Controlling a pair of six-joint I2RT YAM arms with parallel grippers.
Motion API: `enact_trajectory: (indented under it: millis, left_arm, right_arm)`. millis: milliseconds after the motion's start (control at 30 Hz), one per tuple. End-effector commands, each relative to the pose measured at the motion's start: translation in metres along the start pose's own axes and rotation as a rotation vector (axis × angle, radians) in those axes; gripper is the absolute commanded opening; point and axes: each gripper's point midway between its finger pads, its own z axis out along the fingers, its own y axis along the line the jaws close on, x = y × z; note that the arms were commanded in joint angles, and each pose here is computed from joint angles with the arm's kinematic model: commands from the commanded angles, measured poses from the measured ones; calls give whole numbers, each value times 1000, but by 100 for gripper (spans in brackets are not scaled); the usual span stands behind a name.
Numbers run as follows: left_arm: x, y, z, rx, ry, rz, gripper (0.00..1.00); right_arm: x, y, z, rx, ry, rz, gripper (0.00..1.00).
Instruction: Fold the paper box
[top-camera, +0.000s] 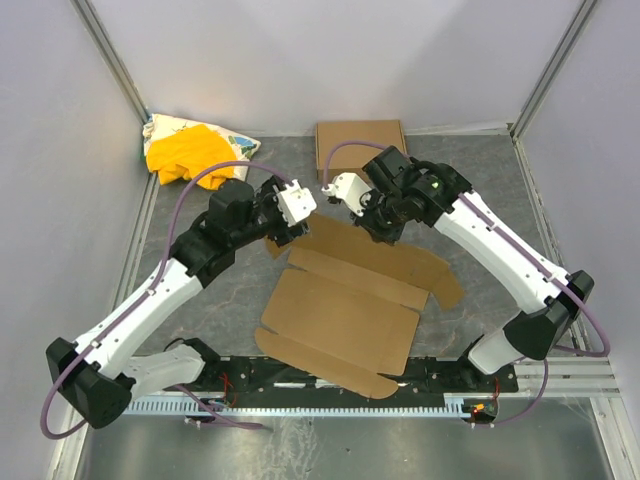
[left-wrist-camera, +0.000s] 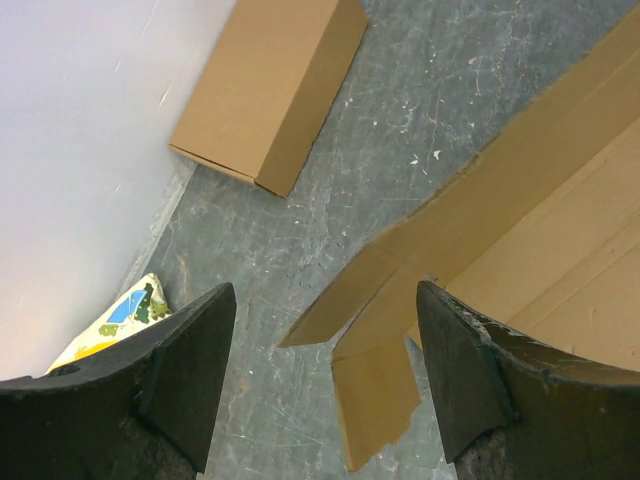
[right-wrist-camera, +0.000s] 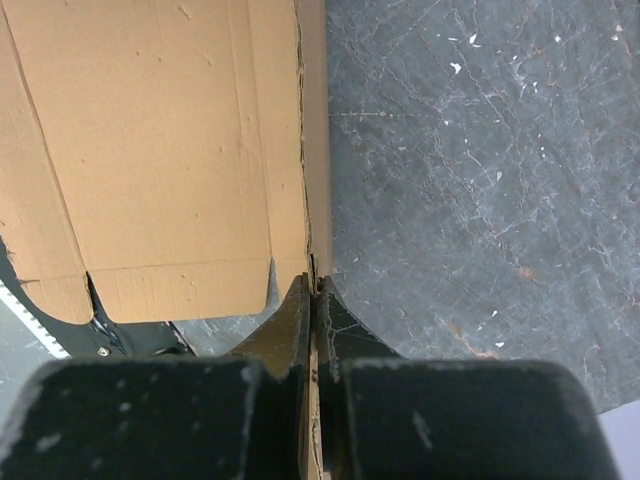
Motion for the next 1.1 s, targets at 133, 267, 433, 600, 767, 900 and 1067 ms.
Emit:
enact_trajectory:
  millis: [133, 267, 433, 600, 767, 900, 1067]
  left_arm:
    - [-26, 7, 5, 75, -62, 4, 77]
    - [-16, 3, 6, 73, -41, -12, 74]
    - [-2, 7, 4, 21, -11, 19, 74]
    - [3, 19, 13, -42, 8, 38, 75]
    - [-6, 35, 19, -90, -7, 70, 76]
    - [-15, 28, 22, -18, -20, 87, 77]
    - [-10, 4, 24, 123, 2, 73, 75]
  right_arm:
    - [-7, -1, -1, -17, -61, 3, 1]
    - [-10, -3, 0, -13, -65, 12, 2]
    - [-13, -3, 0, -22, -64, 11, 2]
    - [-13, -2, 2, -32, -60, 12, 1]
    - [-9, -1, 1, -31, -56, 10, 2]
    - [-8, 0, 2, -36, -56, 8, 2]
    - [-10, 0, 2, -36, -54, 9, 2]
